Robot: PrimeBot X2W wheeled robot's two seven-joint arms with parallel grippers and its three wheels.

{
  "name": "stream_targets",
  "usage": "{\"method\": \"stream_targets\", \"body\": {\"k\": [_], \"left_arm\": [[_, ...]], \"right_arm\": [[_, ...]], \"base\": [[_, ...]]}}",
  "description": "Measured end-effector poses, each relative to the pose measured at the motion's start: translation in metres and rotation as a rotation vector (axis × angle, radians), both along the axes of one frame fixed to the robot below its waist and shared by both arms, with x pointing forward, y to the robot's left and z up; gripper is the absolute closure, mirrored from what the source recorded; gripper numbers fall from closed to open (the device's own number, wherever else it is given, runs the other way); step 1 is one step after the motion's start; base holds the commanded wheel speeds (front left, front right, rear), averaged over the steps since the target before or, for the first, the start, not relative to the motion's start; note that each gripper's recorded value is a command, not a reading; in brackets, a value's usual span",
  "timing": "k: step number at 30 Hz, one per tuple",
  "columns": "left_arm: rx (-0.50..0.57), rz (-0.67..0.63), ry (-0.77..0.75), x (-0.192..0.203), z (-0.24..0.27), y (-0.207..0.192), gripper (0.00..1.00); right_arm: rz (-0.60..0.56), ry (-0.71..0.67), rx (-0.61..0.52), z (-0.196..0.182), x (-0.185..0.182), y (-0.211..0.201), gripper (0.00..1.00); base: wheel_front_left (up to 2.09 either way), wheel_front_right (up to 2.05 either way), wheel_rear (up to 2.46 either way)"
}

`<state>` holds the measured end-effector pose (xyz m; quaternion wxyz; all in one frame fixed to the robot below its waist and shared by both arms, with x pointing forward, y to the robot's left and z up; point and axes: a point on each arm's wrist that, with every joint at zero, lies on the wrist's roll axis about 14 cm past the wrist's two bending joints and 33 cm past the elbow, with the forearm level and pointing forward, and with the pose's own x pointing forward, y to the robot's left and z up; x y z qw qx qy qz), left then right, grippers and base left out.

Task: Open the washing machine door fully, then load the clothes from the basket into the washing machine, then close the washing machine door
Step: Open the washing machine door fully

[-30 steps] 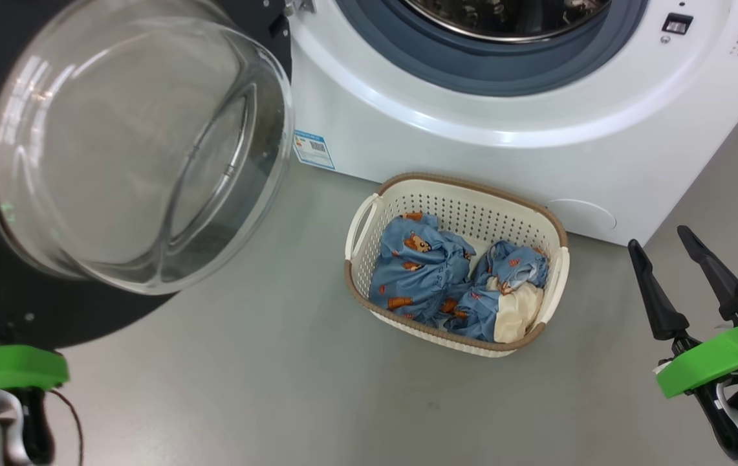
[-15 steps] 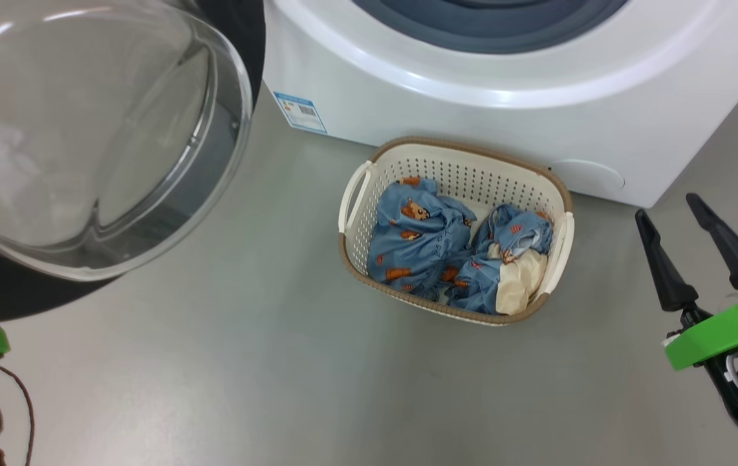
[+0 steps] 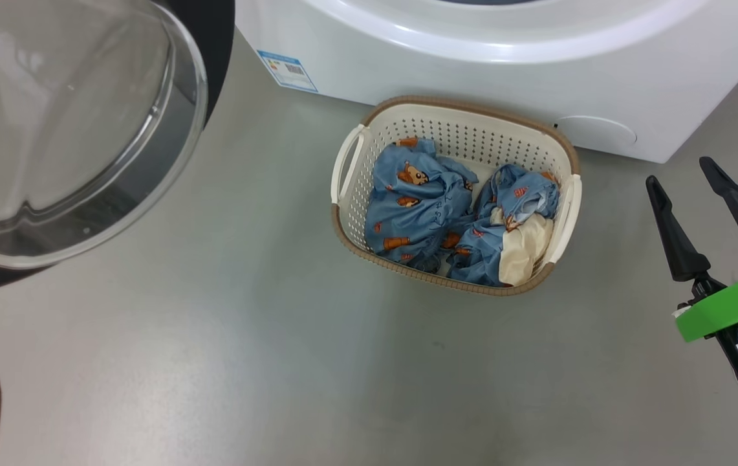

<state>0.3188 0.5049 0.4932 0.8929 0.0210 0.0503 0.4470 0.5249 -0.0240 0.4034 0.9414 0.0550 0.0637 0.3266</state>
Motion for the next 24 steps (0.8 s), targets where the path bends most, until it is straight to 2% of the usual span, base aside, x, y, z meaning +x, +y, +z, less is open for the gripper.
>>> {"method": "stream_targets", "body": {"k": [10,24], "left_arm": [[-0.002,-0.009,0.019,0.003,-0.001,0.004,1.0],[-0.013,-0.055,-0.093,-0.016,0.019,-0.007,1.0]], "right_arm": [[0.007,0.003,-0.012,-0.002,-0.002,0.0,0.0],[-0.005,-0.065,0.012,0.041,-0.012,0.004,0.0]], "base": [[0.0,0.0,0.0],[0.0,0.0,0.0]]}}
